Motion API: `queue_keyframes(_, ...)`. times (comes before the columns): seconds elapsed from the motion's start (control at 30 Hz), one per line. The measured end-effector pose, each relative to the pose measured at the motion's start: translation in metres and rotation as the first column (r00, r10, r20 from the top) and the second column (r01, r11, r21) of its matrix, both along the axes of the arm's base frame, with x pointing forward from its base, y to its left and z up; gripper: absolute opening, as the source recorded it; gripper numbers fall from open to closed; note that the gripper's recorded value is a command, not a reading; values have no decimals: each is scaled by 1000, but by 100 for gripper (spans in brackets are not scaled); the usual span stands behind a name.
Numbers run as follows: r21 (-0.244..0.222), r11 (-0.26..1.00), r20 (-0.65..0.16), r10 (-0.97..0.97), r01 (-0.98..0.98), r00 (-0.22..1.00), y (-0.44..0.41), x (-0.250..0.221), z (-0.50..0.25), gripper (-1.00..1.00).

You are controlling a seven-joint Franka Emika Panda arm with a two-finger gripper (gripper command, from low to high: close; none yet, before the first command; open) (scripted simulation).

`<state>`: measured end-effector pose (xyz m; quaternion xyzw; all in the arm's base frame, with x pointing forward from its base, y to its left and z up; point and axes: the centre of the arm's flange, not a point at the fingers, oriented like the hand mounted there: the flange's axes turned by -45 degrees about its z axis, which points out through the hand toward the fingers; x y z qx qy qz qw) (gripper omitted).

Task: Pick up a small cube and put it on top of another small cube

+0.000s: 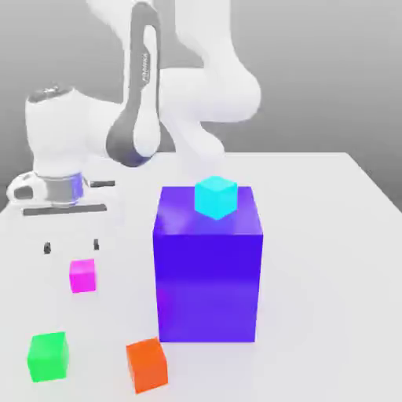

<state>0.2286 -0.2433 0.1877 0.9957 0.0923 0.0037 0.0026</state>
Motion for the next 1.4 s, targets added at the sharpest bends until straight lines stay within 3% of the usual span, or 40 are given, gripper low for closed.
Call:
queue_keyframes(0.43,2,1000,-7,2,-2,1000,1,-4,-60,0)
queue_keyframes(0.47,3,1000,-8,1,-1,1000,2,-5,-63,-100)
queue_keyframes(1.2,5,1000,-7,-8,8,1000,0,-6,1,-100)
queue_keyframes(1.4,-4,999,-25,-41,41,999,-13,62,19,-100)
